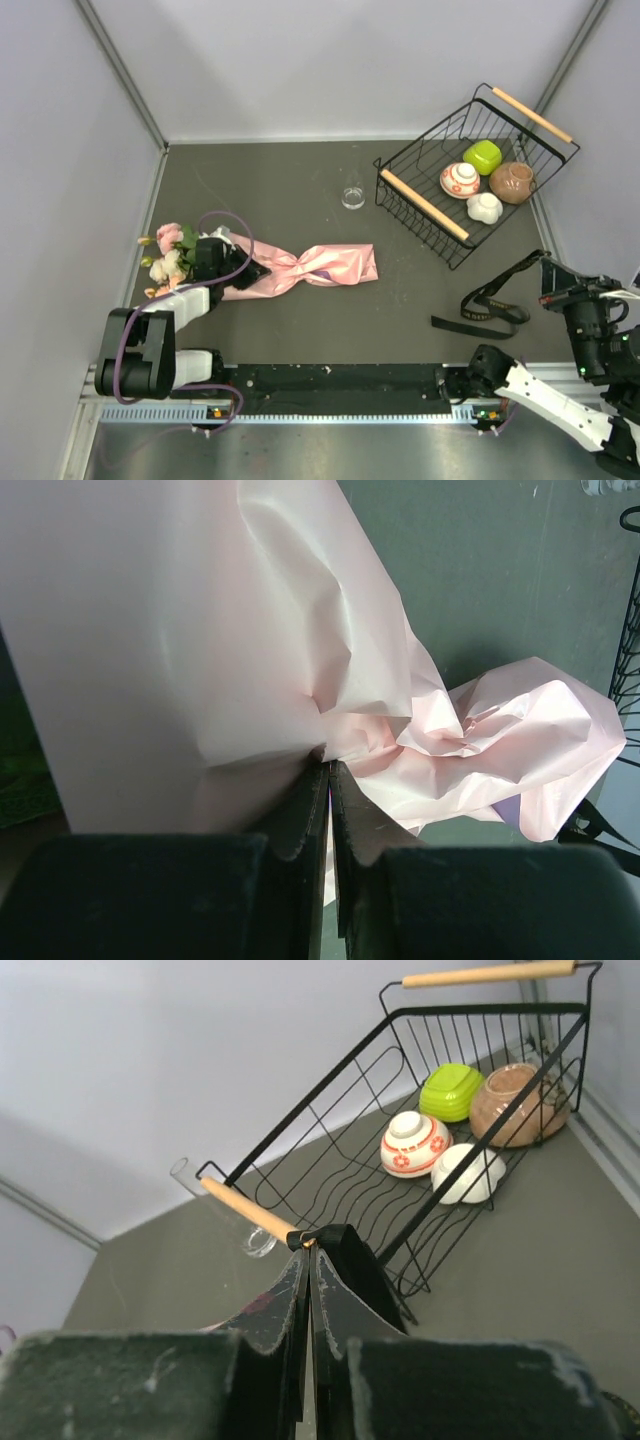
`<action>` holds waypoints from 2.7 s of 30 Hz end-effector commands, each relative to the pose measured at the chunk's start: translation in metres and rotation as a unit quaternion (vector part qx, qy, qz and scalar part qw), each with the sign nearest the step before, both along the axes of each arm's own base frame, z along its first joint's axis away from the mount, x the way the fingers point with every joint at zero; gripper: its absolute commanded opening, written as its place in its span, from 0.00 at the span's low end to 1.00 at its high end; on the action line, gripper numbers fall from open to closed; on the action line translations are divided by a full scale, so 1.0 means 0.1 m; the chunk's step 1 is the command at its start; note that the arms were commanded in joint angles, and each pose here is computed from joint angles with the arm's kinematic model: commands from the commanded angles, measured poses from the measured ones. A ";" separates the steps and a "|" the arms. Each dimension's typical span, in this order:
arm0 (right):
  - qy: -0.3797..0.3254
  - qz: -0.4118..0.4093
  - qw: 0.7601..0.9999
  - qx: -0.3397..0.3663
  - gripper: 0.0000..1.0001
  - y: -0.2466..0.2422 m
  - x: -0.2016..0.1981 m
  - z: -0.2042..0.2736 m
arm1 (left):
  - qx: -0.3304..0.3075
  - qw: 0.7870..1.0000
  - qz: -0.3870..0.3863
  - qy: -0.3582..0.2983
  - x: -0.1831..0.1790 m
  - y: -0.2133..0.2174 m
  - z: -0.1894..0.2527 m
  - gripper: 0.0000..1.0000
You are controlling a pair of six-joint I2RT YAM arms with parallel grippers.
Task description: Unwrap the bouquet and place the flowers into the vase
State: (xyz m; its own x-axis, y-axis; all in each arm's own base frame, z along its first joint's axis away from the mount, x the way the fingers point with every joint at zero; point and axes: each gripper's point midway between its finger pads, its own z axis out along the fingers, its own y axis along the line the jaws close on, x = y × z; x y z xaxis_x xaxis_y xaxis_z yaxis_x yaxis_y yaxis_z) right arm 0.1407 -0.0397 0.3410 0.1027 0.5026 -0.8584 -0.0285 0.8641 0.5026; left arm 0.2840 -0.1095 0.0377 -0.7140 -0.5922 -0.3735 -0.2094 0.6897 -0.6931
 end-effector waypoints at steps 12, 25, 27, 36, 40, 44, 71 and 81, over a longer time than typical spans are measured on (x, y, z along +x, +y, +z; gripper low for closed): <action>0.090 -0.008 0.996 0.004 0.55 0.10 0.04 -0.43 | 0.016 1.000 0.007 -0.002 -0.02 0.07 0.01 0.10; 0.159 0.091 0.968 -0.171 0.74 0.87 0.28 -0.52 | -0.026 0.997 -0.026 -0.074 0.03 -0.08 0.81 0.22; 0.177 0.124 0.953 -0.213 0.75 1.19 0.41 -0.61 | -0.020 0.995 -0.029 -0.095 0.00 -0.07 0.97 0.27; 0.194 0.362 0.878 -0.246 0.78 2.73 0.54 -1.17 | 0.002 0.987 -0.044 -0.154 -0.23 -0.04 1.50 0.64; 0.200 0.450 0.838 -0.235 0.79 3.33 0.50 -1.45 | -0.009 0.987 -0.071 -0.145 -0.36 -0.11 1.45 0.73; 0.177 0.513 0.783 -0.302 0.84 3.86 0.27 -1.80 | -0.020 0.988 -0.087 -0.127 -0.47 -0.16 1.32 0.74; 0.119 0.459 0.753 -0.457 0.43 4.43 0.60 -2.27 | -0.041 0.987 -0.103 -0.113 -0.66 -0.22 1.21 0.69; 0.122 0.474 0.735 -0.470 0.57 4.46 0.55 -2.50 | -0.037 0.994 -0.080 -0.058 -0.81 -0.16 1.10 0.78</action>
